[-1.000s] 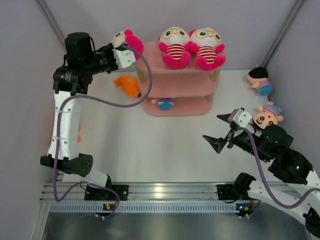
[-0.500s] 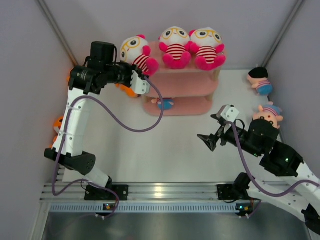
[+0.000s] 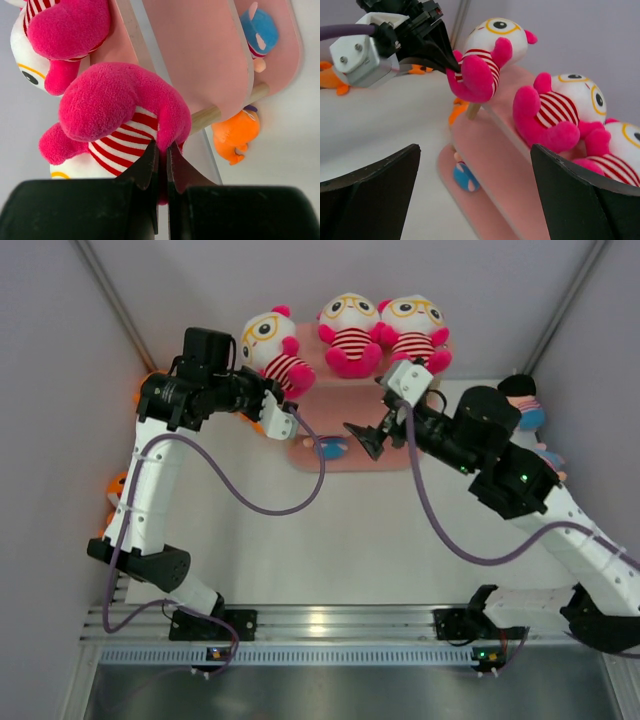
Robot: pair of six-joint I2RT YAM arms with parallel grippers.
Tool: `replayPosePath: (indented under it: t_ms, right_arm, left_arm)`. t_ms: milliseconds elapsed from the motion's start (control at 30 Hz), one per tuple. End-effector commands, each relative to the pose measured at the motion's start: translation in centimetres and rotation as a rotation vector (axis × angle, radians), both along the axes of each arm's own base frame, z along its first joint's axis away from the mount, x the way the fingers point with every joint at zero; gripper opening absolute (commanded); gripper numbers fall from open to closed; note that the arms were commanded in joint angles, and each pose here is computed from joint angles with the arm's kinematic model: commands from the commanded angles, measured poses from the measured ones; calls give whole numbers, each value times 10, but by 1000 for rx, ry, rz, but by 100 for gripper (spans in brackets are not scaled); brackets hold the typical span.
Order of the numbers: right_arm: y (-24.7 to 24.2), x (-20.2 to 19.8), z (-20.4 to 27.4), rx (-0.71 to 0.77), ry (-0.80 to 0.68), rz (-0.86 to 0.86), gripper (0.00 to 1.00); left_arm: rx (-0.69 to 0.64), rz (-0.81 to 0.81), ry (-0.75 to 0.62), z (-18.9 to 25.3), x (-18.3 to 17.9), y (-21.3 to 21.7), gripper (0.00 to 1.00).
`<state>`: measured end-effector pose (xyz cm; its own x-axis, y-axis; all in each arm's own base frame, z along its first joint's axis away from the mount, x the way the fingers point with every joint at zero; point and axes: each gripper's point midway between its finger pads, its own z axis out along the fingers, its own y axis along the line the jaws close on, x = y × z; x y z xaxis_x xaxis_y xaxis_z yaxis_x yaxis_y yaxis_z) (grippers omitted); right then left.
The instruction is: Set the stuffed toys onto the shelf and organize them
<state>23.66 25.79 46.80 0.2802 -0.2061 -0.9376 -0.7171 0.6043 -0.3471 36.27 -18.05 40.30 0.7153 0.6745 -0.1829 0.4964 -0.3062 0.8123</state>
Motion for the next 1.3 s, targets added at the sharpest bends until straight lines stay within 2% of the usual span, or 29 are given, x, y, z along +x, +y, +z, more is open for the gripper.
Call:
replayPosePath:
  t_ms: [0, 167, 200, 367, 533, 667, 1033, 1100, 1167, 1200, 1267]
  right_arm:
    - [36, 26, 28, -45, -168, 61, 91]
    - [61, 50, 46, 9, -239, 187, 89]
    - [60, 67, 40, 2, -225, 177, 89]
    - [83, 88, 38, -15, -242, 249, 88]
    - [100, 99, 34, -21, -235, 291, 88]
    - [109, 93, 28, -34, -227, 360, 89]
    - [132, 112, 0, -49, -112, 388, 88]
    - [134, 113, -8, -67, -90, 397, 86]
    - [135, 113, -13, -74, -83, 396, 78]
    - [136, 113, -12, -72, -87, 396, 59]
    - [137, 115, -13, -71, -86, 384, 40]
  left_arm:
    - [13, -38, -7, 2, -15, 0, 0]
    - [8, -50, -21, 6, -16, -1, 0]
    - [7, -51, -21, 6, -15, -2, 0]
    - [12, -51, -15, 4, -15, -2, 0]
    - [12, -46, -10, 2, -14, -2, 0]
    - [14, -42, -10, 2, -13, -1, 0]
    - [22, -40, -3, -1, -9, -2, 0]
    - [23, -39, -6, -1, -7, -2, 0]
    - [24, -38, -3, -2, -7, -2, 0]
    - [23, -39, -6, -1, -7, -3, 0]
    - [21, -35, -3, -1, -7, -2, 0]
